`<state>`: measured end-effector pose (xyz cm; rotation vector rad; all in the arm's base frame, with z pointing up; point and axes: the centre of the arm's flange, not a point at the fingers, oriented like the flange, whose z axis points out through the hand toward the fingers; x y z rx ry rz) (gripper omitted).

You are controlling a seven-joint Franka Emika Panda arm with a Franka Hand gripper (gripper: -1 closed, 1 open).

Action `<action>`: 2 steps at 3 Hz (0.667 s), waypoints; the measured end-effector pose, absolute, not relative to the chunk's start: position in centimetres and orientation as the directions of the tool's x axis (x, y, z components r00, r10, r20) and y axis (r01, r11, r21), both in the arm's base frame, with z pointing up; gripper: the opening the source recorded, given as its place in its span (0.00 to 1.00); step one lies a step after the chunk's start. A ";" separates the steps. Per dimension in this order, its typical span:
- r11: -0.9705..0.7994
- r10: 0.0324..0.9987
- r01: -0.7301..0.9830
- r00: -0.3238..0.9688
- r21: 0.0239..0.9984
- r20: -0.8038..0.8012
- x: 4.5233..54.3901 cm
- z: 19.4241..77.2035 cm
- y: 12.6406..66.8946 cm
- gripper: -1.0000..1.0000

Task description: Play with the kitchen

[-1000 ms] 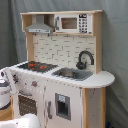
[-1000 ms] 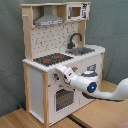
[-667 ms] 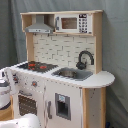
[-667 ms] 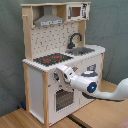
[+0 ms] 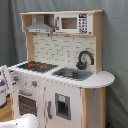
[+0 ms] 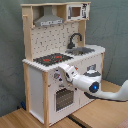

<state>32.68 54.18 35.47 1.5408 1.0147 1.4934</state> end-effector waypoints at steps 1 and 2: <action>-0.398 0.917 0.008 0.052 0.918 0.397 31.0 36.3 53.8 1.00; -0.401 0.913 -0.003 0.074 0.916 0.400 28.8 36.6 52.7 1.00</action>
